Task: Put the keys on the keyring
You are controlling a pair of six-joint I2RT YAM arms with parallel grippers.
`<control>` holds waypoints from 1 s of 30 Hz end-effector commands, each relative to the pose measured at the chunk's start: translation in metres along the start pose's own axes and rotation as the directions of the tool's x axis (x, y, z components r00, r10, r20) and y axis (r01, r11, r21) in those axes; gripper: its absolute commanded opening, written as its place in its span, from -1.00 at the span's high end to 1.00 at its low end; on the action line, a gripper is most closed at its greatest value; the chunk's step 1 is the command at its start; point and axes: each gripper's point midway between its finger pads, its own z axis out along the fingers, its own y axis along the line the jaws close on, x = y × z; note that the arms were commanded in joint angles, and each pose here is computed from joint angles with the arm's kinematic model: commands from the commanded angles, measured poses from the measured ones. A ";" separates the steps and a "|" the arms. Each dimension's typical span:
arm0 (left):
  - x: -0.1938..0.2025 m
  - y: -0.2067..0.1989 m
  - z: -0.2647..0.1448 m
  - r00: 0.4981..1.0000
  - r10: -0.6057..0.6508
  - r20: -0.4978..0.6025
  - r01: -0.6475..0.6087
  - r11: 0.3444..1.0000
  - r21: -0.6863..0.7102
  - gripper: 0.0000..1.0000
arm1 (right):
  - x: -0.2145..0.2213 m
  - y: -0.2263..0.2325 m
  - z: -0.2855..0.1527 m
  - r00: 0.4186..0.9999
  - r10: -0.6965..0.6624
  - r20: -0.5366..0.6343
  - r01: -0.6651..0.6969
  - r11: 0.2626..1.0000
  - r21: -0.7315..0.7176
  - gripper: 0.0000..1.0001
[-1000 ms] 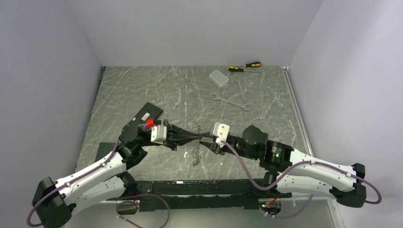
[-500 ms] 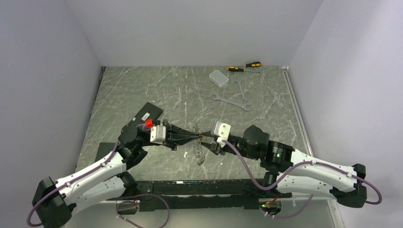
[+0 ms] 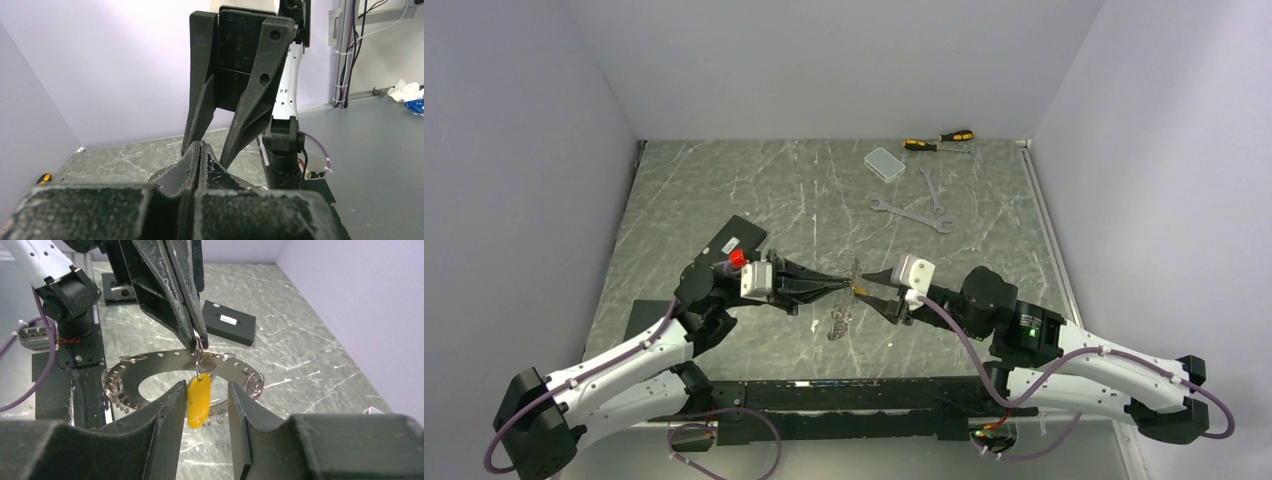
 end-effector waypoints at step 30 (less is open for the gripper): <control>-0.015 -0.002 0.001 0.998 0.016 0.055 -0.016 1.000 0.000 1.00 | -0.054 -0.005 0.012 0.988 -0.039 0.151 0.042 0.999 -0.015 1.00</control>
